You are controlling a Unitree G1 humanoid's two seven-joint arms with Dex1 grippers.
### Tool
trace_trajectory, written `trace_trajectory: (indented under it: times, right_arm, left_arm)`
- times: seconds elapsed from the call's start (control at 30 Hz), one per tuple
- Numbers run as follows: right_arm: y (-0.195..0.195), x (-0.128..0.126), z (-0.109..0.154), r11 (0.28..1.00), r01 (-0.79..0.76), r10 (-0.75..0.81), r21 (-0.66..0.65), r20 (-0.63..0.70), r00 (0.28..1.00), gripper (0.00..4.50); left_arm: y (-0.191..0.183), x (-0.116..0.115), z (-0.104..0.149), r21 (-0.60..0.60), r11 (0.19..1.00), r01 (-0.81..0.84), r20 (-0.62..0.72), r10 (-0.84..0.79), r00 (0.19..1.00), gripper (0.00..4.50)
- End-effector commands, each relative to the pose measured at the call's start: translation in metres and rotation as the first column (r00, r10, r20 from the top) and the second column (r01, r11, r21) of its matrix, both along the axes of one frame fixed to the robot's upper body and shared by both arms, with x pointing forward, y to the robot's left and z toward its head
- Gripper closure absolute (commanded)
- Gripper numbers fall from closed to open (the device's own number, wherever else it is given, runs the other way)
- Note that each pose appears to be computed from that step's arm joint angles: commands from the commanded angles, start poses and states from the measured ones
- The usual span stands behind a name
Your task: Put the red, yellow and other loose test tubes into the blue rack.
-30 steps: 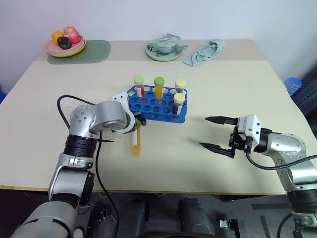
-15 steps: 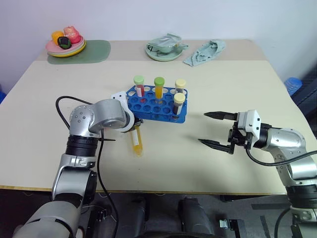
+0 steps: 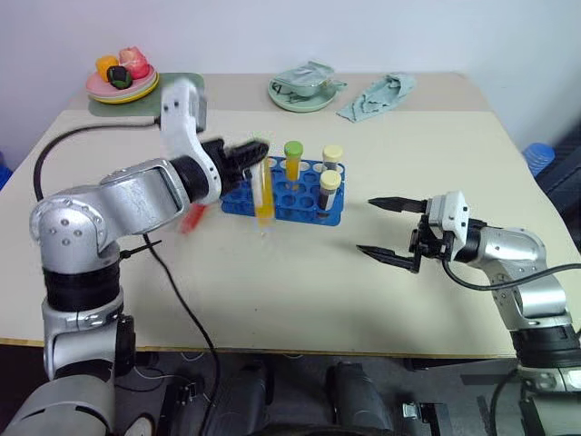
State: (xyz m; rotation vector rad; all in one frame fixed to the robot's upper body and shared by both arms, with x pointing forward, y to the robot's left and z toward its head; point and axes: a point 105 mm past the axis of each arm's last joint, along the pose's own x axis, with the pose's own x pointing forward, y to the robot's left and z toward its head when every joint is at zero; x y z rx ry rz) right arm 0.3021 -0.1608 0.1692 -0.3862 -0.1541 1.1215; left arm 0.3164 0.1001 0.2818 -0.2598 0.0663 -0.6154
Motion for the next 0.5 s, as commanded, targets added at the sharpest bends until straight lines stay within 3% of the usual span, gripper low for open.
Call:
trace_trajectory:
  times: [0.03, 0.1, 0.3, 0.5]
  right_arm:
    - [0.001, 0.004, 0.010, 0.998, 0.019, -0.020, 0.054, 0.025, 0.999, 0.07]
    - [0.003, 0.005, 0.008, 0.999, 0.019, -0.021, 0.049, 0.024, 0.999, 0.07]
    - [0.003, 0.006, 0.012, 0.998, 0.032, -0.033, 0.051, 0.034, 0.999, 0.07]
    - [0.003, 0.005, 0.019, 0.998, 0.042, -0.043, 0.040, 0.046, 0.998, 0.07]
  left_arm:
    - [-0.004, 0.000, 0.015, 0.110, 0.992, -0.065, 0.327, 0.025, 0.945, 3.26]
    - [-0.008, 0.000, 0.015, 0.156, 0.982, -0.109, 0.470, 0.024, 0.882, 3.26]
    - [-0.021, 0.010, -0.013, 0.274, 0.950, -0.147, 0.622, -0.058, 0.781, 3.26]
    - [-0.024, 0.028, -0.035, 0.213, 0.964, -0.157, 0.641, -0.017, 0.767, 3.26]
